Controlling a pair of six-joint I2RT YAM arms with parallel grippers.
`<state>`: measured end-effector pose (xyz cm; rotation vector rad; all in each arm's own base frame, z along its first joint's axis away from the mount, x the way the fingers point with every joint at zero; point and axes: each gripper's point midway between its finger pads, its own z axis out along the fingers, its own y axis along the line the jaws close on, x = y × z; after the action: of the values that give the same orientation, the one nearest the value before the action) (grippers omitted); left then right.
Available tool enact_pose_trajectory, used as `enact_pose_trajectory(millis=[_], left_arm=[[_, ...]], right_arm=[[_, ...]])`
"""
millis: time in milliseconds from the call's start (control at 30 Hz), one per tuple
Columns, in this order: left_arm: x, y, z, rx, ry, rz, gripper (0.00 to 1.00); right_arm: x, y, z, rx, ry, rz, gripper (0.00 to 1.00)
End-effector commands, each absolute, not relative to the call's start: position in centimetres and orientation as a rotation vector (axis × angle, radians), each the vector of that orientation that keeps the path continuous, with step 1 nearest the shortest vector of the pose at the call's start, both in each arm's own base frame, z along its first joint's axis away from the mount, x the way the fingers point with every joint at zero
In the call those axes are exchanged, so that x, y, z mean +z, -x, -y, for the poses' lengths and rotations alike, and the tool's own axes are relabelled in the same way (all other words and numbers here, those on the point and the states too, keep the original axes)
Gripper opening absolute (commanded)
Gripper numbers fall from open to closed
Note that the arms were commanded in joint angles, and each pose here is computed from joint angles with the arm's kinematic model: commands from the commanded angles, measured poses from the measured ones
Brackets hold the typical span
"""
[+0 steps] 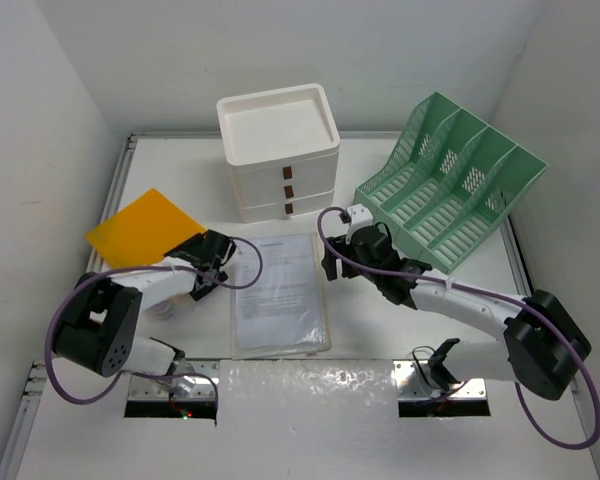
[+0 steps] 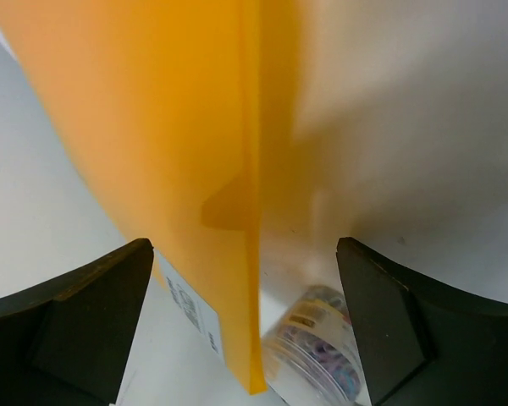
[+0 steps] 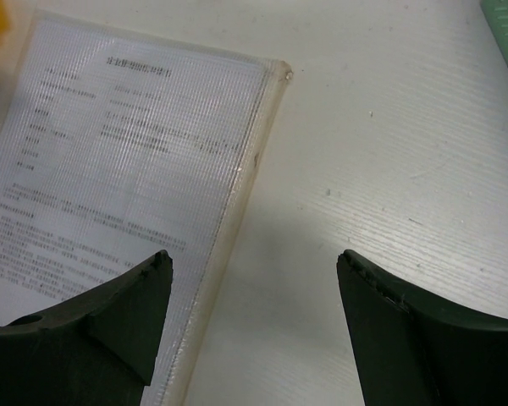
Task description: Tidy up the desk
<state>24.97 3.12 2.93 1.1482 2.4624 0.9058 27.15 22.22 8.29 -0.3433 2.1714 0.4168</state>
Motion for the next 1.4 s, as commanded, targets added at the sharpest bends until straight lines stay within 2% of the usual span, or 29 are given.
enact_pose_trajectory(millis=[0,67,133,167,200,233,367,400,467,833,900,933,1033,1067,1133,1267,1367], left_arm=[[4.5,-28.2,-2.4,0.945,-1.052,-2.332,0.87],[4.5,-28.7,-2.1,0.933,-1.049,-2.311,0.84],[4.6,-29.2,-2.1,0.945,-1.052,-2.293,0.72],[4.5,-29.5,-2.1,0.951,-1.051,-2.286,0.65],[4.5,-29.7,-2.1,0.957,-1.063,-2.278,0.50],[4.6,-30.0,-2.0,0.955,-1.056,-2.268,0.41],[4.2,-31.0,-2.1,0.929,-1.071,-2.280,0.24],[4.2,-31.2,-2.0,0.928,-1.079,-2.278,0.12],[4.2,-32.2,-1.8,0.933,-1.086,-2.265,0.00],[6.7,-38.7,0.3,0.920,-1.028,-2.166,0.00],[5.8,-38.0,0.4,0.897,-1.085,-2.227,0.10],[5.3,-37.4,0.7,0.854,-1.112,-2.255,0.28],[4.3,-34.1,0.7,0.771,-1.240,-2.357,0.57],[4.4,-33.4,0.7,0.749,-1.266,-2.370,0.62],[4.8,-31.3,0.7,0.680,-1.345,-2.400,0.69],[7.5,-28.3,2.1,0.469,-1.433,-2.418,0.72],[14.4,-28.1,6.1,0.184,-1.422,-2.285,0.72]], right_arm=[[11.0,-28.0,-22.6,0.423,0.293,-2.125,0.76],[11.3,-28.1,-22.6,0.414,0.288,-2.119,0.76],[11.6,-28.2,-22.4,0.397,0.282,-2.118,0.76],[11.6,-28.1,-22.4,0.396,0.283,-2.119,0.76],[11.8,-28.2,-22.3,0.395,0.277,-2.114,0.76],[12.0,-28.2,-22.3,0.395,0.271,-2.108,0.76],[12.3,-28.1,-22.1,0.395,0.266,-2.099,0.75],[12.4,-28.1,-22.1,0.395,0.267,-2.095,0.75],[12.5,-28.2,-22.0,0.391,0.255,-2.087,0.75],[12.7,-28.3,-22.4,0.418,0.245,-2.062,0.75],[12.7,-28.4,-22.9,0.442,0.253,-2.058,0.75],[12.8,-28.6,-23.1,0.447,0.250,-2.056,0.75],[13.0,-29.2,-23.7,0.453,0.248,-2.050,0.75],[13.1,-29.4,-23.8,0.456,0.246,-2.041,0.75],[13.6,-30.2,-24.4,0.465,0.241,-2.009,0.76],[15.2,-32.1,-25.5,0.476,0.217,-1.920,0.75],[16.2,-33.7,-26.1,0.468,0.195,-1.826,0.74]])
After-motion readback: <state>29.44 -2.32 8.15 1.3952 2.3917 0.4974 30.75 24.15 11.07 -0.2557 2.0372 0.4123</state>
